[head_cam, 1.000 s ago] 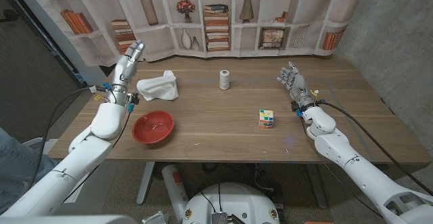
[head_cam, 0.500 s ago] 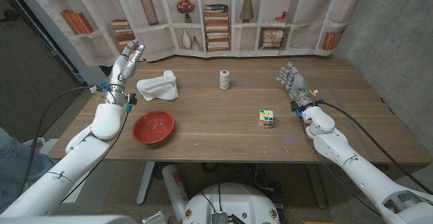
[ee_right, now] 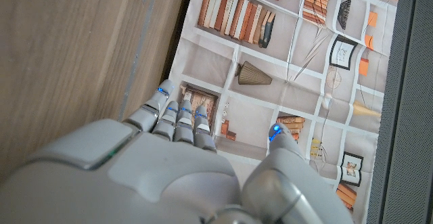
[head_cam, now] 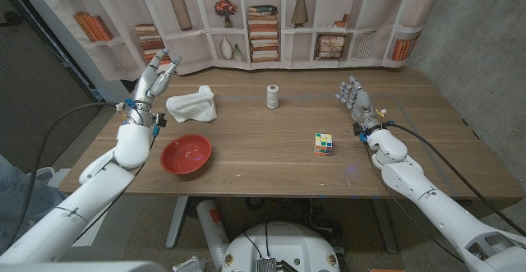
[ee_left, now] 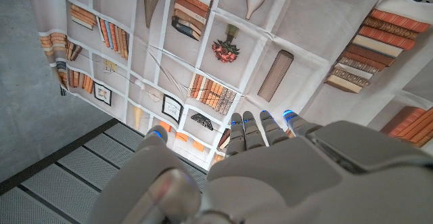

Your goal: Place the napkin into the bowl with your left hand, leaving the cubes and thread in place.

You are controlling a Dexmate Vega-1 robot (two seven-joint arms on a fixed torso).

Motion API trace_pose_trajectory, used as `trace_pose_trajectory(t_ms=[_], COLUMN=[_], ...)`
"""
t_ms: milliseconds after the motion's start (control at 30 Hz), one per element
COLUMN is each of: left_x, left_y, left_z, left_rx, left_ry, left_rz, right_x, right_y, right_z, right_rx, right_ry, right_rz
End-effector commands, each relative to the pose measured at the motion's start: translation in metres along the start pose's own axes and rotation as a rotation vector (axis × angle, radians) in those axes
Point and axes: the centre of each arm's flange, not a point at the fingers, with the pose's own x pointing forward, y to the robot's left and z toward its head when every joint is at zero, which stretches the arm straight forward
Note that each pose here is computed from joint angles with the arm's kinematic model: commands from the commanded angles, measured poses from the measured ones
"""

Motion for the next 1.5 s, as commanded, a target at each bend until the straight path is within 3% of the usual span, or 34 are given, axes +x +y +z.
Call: trace_pose_trajectory(t_ms=[33,667,1500], left_x=[0.0017,0.0002,0.0029], left_y=[0.001,0.001,-0.005], left_z=[0.0024,0.0066,0.0015], left_rx=[0.105,0.293,0.404], left_ry=[0.029,0.062,0.098], left_rz=[-0.003,0.007,0.004], right_x=[0.0003,-0.0015,-0.0074], right_y=[0.001,-0.0028,-0.0047], right_z=[-0.0007,-0.0027,-0.0069], right_rx=[0.004,-0.014,-0.003], right_ry=[0.008,0.022,0.027], right_rz=[0.0,0.0,-0.009])
